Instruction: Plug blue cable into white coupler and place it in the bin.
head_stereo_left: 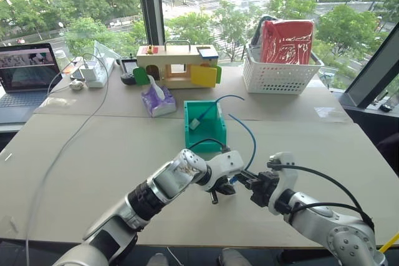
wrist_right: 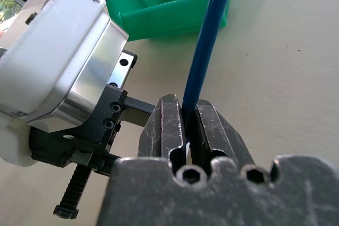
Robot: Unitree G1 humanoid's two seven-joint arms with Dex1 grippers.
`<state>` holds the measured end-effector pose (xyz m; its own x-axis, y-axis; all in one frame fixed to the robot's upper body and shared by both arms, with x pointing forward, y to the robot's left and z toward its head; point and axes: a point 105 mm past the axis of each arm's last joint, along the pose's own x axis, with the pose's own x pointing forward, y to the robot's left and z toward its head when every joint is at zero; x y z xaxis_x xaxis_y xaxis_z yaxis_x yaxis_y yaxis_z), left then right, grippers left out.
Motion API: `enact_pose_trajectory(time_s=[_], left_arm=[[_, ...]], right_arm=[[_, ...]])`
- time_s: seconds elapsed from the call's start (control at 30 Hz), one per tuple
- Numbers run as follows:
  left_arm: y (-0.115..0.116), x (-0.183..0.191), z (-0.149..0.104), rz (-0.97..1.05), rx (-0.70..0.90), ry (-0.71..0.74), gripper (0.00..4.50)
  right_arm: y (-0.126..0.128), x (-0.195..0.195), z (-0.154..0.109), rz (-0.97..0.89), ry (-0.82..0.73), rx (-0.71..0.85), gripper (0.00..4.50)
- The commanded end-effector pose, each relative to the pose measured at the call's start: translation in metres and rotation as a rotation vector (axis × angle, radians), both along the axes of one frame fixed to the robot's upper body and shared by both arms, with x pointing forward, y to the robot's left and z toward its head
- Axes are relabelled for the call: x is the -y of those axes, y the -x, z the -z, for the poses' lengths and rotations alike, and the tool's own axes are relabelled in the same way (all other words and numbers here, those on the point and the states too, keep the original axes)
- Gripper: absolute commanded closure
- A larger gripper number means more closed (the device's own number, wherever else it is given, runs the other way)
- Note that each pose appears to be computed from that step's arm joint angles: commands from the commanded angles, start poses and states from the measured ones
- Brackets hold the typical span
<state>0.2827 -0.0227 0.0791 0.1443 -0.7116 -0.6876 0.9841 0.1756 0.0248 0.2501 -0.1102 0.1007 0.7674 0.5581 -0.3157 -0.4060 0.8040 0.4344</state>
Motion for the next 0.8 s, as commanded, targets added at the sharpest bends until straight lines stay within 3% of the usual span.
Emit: enact_pose_trajectory(time_s=[0.03, 0.27, 0.33, 0.37, 0.43, 0.57, 0.8], left_arm=[[-0.001, -0.001, 0.003, -0.014, -0.007, -0.004, 3.80], [-0.004, 0.003, -0.002, 0.003, 0.013, 0.031, 3.80], [-0.008, 0.006, -0.007, -0.006, 0.021, 0.054, 2.79], [-0.012, 0.007, -0.010, -0.025, 0.025, 0.072, 2.69], [-0.017, 0.008, -0.014, -0.049, 0.028, 0.095, 1.80], [-0.030, -0.002, -0.024, -0.077, 0.051, 0.132, 0.42], [-0.039, -0.054, -0.044, -0.040, 0.071, 0.148, 0.42]], right_arm=[[0.033, -0.011, 0.060, -0.111, 0.091, -0.271, 4.50], [0.023, -0.006, 0.044, -0.050, 0.057, -0.214, 4.50], [0.021, -0.004, 0.038, -0.036, 0.053, -0.196, 4.50], [0.019, -0.003, 0.035, -0.029, 0.054, -0.187, 4.50], [0.017, 0.000, 0.031, -0.016, 0.054, -0.178, 4.50], [0.005, 0.021, 0.008, 0.074, 0.031, -0.117, 4.50], [-0.015, 0.069, -0.052, 0.211, -0.026, 0.018, 4.50]])
